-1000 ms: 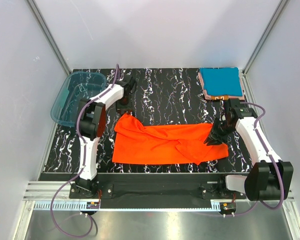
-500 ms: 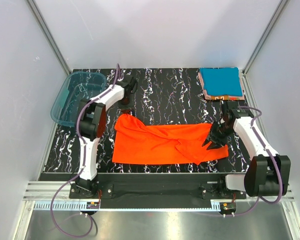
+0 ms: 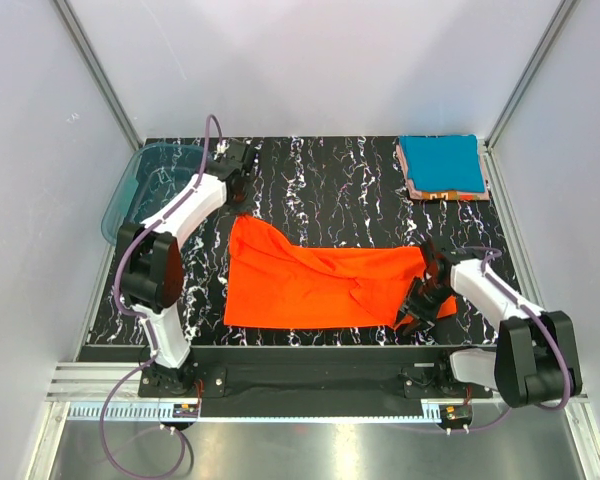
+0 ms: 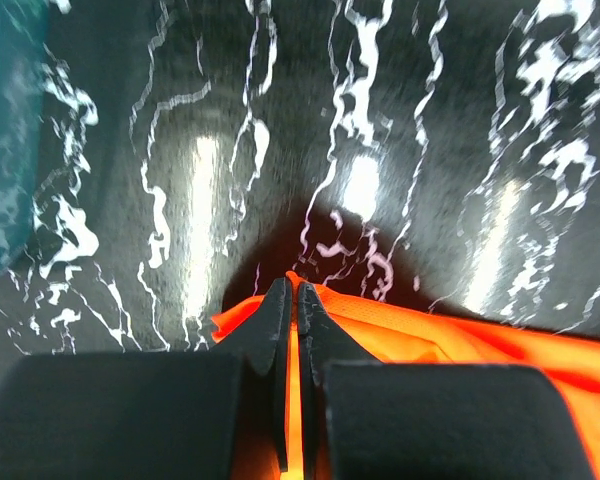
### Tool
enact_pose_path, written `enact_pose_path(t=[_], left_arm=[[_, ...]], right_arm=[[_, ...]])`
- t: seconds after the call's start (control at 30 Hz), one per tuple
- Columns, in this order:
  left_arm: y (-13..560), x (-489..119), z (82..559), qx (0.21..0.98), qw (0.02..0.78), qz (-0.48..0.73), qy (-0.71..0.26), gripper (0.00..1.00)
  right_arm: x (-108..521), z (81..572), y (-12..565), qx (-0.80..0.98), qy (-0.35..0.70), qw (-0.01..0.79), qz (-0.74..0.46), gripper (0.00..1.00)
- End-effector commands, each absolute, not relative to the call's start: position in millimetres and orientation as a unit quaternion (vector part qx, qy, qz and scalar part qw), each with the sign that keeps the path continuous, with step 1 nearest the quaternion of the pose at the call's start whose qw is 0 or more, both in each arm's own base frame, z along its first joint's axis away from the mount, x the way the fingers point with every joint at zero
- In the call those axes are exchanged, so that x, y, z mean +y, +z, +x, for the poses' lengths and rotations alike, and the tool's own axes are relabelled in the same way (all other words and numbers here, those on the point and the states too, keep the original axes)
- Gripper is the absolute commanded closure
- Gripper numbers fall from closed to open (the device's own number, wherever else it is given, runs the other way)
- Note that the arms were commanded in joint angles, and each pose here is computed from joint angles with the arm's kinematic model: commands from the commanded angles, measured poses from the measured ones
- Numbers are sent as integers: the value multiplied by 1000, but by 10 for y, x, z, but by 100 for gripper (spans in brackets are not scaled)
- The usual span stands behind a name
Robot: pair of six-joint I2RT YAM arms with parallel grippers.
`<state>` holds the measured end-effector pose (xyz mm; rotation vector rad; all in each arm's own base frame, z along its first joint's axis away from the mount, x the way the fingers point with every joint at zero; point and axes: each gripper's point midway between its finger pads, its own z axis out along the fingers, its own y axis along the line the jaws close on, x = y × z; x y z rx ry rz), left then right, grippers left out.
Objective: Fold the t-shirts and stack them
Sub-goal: Flatten the tshirt out
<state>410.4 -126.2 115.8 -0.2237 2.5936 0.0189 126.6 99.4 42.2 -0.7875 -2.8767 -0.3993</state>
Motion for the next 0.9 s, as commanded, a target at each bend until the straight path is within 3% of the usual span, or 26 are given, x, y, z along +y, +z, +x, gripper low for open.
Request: enact_pose_path(t=[0.0,0.23,0.47,0.87], left_arm=[[1174,-1320,4092,959,274,-78,-5,100],[1126,-1317,4033,961,266,-69,-5,100],[1089,-1306,4010,961,269,-60,-5,100],[1059,-1309,3997,962,268,-57,-7,100]], right_arm=[[1060,1478,412,-940,-157,16,-301,59],[940,1602,312,-919,-136,-43,-369,56],[964,1523,294,-865,-182,-86,-459,55],[956,1527,222,-852,-174,-77,-489,59]])
